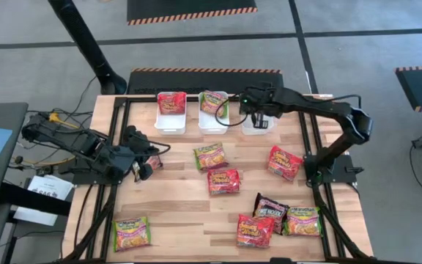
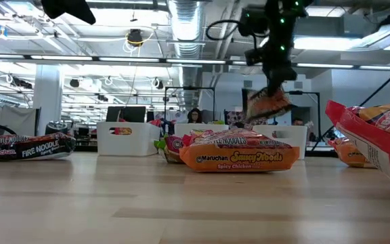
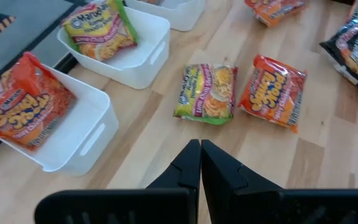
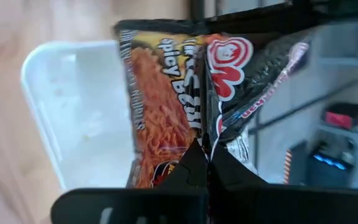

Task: Sort Maruchan noodles
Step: Put the bottom left black noodle pack into the right white bin

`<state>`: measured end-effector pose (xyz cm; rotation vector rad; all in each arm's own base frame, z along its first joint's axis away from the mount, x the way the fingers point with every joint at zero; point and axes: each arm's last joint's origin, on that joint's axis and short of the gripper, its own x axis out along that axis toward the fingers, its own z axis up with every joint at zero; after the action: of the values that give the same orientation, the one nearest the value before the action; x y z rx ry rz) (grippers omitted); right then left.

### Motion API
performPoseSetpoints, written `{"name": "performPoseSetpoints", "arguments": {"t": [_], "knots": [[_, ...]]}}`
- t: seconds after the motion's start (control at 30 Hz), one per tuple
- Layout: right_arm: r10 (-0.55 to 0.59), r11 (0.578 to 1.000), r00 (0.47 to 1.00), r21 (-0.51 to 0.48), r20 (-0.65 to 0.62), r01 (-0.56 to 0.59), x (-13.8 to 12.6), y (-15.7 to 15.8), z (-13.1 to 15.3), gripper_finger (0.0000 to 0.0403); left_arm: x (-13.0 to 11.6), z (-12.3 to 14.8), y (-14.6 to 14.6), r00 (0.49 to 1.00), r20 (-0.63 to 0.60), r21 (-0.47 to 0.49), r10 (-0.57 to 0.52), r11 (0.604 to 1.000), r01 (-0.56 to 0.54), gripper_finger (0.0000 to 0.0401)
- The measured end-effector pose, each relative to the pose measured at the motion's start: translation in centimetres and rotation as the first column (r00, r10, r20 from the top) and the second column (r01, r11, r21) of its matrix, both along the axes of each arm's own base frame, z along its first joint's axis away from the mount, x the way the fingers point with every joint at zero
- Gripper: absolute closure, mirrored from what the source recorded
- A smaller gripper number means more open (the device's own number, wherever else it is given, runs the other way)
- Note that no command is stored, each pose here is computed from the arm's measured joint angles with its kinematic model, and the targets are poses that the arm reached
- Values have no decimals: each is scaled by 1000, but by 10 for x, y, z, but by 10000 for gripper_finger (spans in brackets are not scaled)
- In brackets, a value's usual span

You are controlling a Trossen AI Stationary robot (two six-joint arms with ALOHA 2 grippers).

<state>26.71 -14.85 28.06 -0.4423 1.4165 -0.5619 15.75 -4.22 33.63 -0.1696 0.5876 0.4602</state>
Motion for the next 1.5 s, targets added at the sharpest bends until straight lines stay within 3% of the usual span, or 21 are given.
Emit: {"name": "performPoseSetpoints", "arguments": {"t": [0.27, 0.63, 0.97, 1.17, 1.37, 1.5], "knots": [[36, 998, 998, 57, -54, -33, -13, -31, -23, 398, 3, 0, 12, 997, 0, 0, 75, 997, -75, 401], [37, 992, 994, 124, -104, -24, -4, -51, -56, 390, 5, 0, 25, 988, -1, 0, 154, 988, -154, 401], [39, 994, 995, 109, -87, -29, 2, -46, -55, 346, 5, 0, 34, 978, -3, 3, 206, 978, -206, 401], [-25, 995, 999, 99, -31, 28, 4, -48, -47, 320, 5, 0, 39, 976, -17, 28, 216, 976, -215, 401], [-24, 995, 999, 95, -40, 28, 3, -50, -45, 274, 5, 0, 45, 970, -27, 39, 242, 970, -241, 401], [-52, 997, 997, 45, -63, 55, 1, -54, -44, 238, 5, -2, 46, 969, -41, -13, 244, 969, -245, 401]]}}
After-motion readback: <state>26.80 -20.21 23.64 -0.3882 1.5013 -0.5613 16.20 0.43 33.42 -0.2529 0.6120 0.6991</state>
